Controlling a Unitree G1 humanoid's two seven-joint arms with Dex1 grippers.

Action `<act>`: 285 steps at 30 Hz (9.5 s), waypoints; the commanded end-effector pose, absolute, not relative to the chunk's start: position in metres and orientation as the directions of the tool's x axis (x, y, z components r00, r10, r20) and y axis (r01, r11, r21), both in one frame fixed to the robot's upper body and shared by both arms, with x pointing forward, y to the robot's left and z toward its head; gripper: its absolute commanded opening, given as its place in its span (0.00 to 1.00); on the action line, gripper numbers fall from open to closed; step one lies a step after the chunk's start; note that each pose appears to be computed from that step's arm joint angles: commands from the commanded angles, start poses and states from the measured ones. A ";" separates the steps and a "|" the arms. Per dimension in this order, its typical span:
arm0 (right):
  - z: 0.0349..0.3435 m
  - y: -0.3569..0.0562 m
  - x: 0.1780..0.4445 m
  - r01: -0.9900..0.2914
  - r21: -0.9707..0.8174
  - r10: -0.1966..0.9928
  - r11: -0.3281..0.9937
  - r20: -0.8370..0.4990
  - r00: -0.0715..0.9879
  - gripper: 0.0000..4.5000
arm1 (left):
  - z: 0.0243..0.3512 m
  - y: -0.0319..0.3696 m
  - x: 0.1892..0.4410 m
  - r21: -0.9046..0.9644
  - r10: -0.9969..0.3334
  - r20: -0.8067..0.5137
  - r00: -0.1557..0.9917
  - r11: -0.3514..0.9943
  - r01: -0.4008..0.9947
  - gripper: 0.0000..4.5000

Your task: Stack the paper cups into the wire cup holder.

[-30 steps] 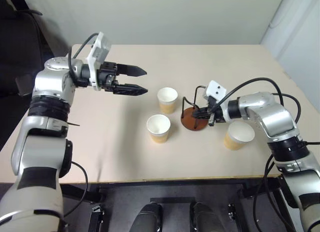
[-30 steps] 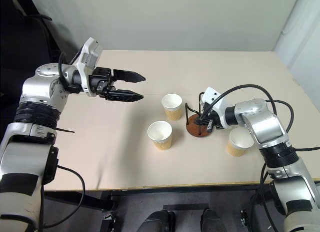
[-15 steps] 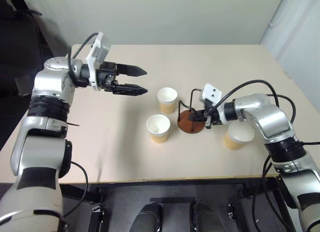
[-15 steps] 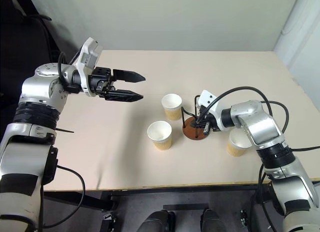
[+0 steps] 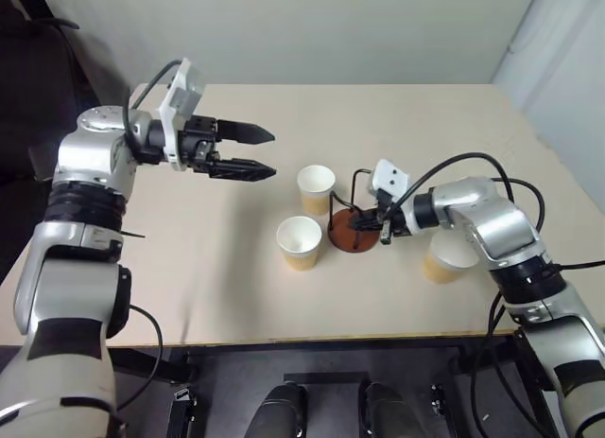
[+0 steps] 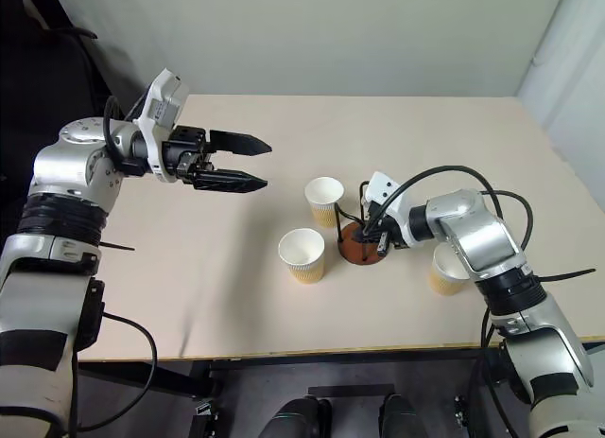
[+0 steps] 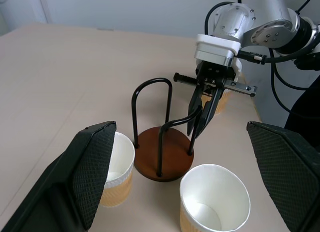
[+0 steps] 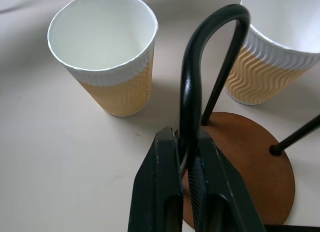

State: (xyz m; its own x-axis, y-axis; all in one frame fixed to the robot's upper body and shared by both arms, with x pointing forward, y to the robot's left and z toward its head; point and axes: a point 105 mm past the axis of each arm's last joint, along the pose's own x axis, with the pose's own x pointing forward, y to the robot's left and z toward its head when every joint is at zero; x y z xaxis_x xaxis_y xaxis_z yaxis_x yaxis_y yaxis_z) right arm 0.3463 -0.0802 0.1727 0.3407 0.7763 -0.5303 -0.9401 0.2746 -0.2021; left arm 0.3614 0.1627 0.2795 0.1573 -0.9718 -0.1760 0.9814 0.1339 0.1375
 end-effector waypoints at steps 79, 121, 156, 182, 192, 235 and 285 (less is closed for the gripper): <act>0.313 -0.171 0.279 -0.829 -0.379 0.742 0.410 -0.389 0.545 0.70 | 0.227 0.121 0.428 0.707 -0.580 -0.640 0.503 -0.188 0.682 1.00; 0.316 -0.185 0.280 -0.821 -0.357 0.709 0.445 -0.420 0.567 0.70 | 0.221 0.068 0.429 0.711 -0.505 -0.701 0.504 -0.438 0.550 1.00; 0.312 -0.187 0.278 -0.815 -0.339 0.701 0.471 -0.418 0.578 0.71 | 0.217 0.062 0.433 0.672 -0.405 -0.736 0.543 -0.542 0.505 0.01; 0.296 -0.215 0.285 -0.822 -0.294 0.646 0.488 -0.511 0.567 0.71 | 0.330 0.021 0.373 0.494 -0.381 -0.868 0.320 -0.590 0.638 0.01; 0.297 -0.215 0.283 -0.816 -0.298 0.641 0.495 -0.509 0.575 0.71 | 0.321 0.002 0.367 0.475 -0.394 -0.878 0.273 -0.636 0.609 0.01; 0.303 -0.218 0.285 -0.795 -0.326 0.625 0.512 -0.493 0.605 0.71 | 0.302 -0.006 0.362 0.395 -0.321 -0.919 0.230 -0.738 0.547 0.01; 0.307 -0.220 0.287 -0.789 -0.342 0.617 0.511 -0.493 0.613 0.71 | 0.336 -0.004 0.329 0.378 -0.335 -0.926 0.177 -0.801 0.464 0.01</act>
State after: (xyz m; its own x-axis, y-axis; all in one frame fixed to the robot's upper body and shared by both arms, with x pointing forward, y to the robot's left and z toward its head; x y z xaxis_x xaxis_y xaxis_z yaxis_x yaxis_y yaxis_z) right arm 0.2902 -0.2188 0.2921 0.5831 0.6273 -0.5162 -0.8078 0.5154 -0.2862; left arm 0.3403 -0.0006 0.3169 0.1727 -0.3286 -0.9285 0.4951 -0.7860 0.3703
